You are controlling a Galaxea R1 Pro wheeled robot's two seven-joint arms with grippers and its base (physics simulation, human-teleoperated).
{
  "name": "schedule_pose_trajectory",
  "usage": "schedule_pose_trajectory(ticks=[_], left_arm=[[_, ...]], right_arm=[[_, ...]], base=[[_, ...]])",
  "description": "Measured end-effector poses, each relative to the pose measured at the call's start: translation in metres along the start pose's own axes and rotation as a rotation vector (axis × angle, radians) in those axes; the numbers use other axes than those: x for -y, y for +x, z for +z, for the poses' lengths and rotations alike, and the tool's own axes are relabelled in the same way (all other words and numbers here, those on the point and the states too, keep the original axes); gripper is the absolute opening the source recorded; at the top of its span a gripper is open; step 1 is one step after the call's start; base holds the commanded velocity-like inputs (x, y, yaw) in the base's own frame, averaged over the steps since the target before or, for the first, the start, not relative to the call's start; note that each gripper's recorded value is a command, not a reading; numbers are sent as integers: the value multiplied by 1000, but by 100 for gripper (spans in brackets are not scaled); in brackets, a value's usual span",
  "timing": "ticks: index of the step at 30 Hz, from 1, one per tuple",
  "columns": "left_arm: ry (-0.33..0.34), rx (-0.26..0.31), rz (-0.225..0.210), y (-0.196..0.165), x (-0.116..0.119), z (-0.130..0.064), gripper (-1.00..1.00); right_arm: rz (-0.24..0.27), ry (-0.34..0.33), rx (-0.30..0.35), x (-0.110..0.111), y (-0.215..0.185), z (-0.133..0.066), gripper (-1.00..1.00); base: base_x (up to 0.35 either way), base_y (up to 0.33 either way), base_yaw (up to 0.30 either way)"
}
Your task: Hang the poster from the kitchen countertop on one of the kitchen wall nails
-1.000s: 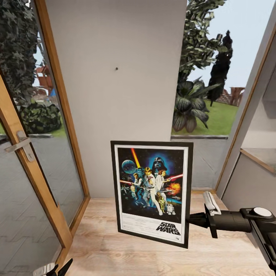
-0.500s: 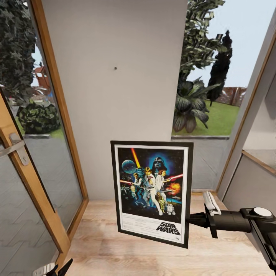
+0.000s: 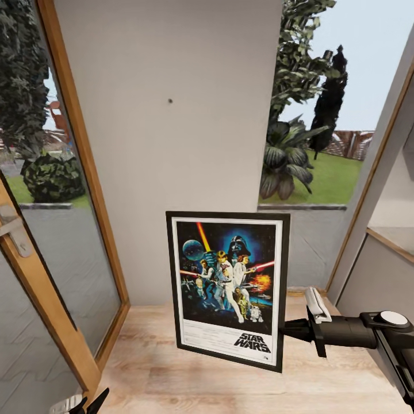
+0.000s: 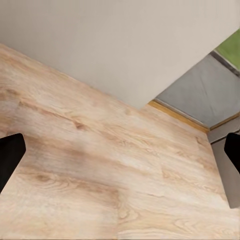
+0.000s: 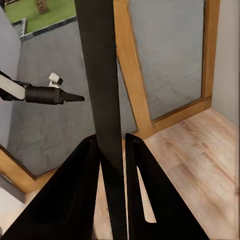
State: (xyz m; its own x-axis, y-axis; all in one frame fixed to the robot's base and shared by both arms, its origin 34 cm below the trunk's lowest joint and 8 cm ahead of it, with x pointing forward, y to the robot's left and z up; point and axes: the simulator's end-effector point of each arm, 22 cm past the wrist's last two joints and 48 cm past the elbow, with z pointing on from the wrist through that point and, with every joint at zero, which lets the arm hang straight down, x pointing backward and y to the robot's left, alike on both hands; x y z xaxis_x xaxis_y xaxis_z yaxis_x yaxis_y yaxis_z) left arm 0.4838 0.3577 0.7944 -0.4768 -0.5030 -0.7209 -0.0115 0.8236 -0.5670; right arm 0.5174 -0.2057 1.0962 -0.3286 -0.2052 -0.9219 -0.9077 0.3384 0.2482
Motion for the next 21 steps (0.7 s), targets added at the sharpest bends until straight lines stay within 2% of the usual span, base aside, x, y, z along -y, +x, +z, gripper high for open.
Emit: schedule_pose_trajectory(ticks=[21], left_arm=[[0, 0, 0, 0, 0, 0, 100]], right_arm=[[0, 0, 1, 0, 0, 0, -100]], base=[[336, 0, 0]])
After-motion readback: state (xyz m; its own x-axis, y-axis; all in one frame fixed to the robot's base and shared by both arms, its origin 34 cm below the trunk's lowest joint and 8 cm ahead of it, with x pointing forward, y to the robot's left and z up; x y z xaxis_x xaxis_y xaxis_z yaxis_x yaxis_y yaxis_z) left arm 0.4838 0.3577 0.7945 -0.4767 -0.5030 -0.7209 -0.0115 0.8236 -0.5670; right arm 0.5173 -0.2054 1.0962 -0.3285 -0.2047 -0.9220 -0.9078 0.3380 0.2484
